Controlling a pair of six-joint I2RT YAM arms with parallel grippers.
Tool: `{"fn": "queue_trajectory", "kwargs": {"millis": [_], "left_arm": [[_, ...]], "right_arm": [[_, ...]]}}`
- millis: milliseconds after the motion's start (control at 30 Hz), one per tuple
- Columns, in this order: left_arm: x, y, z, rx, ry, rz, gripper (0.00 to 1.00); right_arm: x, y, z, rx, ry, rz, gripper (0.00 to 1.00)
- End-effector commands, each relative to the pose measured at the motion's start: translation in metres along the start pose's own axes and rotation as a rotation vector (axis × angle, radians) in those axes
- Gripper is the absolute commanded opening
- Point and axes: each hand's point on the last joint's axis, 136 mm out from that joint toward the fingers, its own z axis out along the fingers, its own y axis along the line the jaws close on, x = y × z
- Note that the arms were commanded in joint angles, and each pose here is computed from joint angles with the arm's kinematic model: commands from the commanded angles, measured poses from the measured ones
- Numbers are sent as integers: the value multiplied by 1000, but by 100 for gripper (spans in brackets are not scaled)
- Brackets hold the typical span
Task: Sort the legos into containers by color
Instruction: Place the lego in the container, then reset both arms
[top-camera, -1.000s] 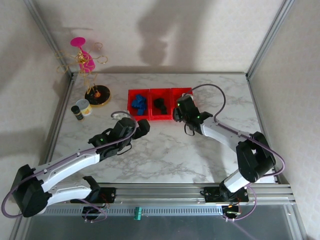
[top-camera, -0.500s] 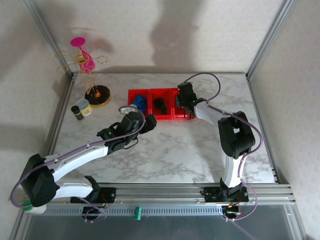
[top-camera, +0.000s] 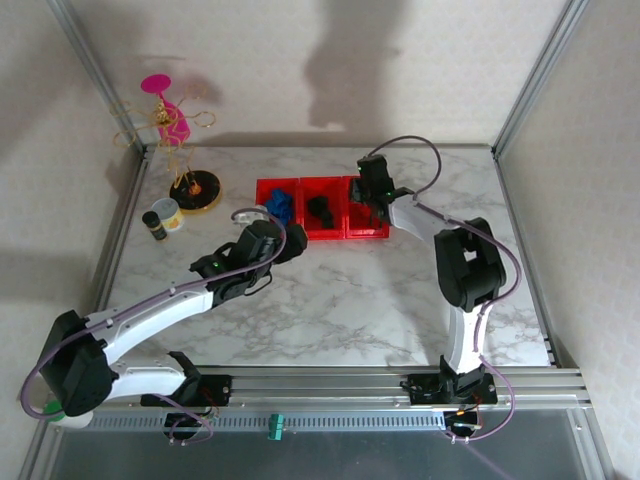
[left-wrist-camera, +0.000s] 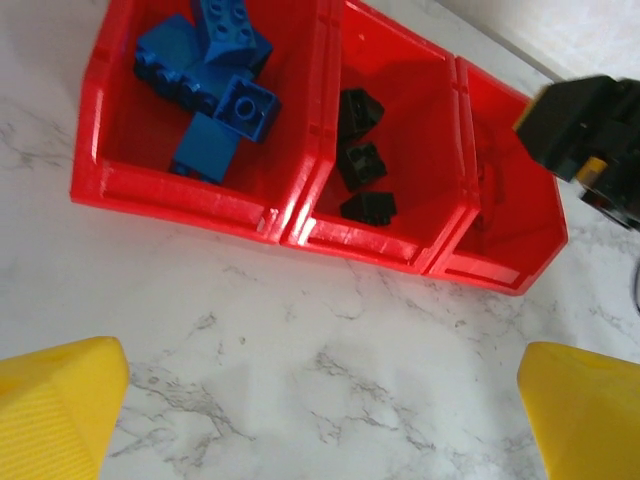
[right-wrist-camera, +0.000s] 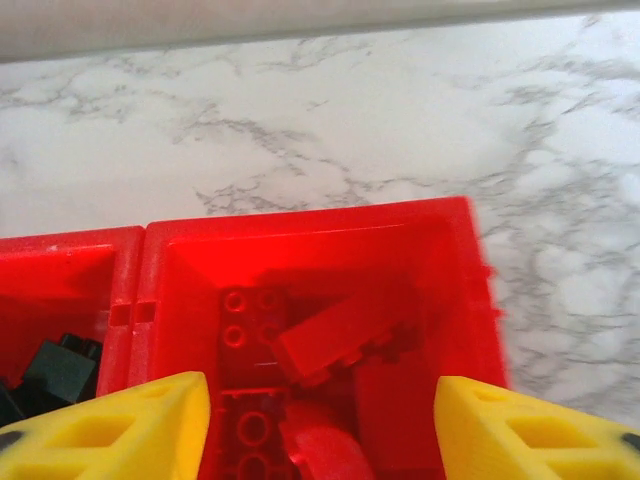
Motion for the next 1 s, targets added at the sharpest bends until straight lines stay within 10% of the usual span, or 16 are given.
{"fn": "queue_trajectory", "kwargs": {"millis": [0,200,533,967], "left_arm": [[-26,10,-14,-31,-85,10,100],[-72,61,-37,-213,-292,12,100],[-125,202,-66,-720,-685,30,99],[-114,227,-14,-434,-744,166,100]], "right_arm": [[-27,-31,-37,41,-87,49,67],[-9,-110,-61,236,-142,122,97],[25,-220,-70,555,-239,124,99],[55,-209,-78,209,-423,48,99]]}}
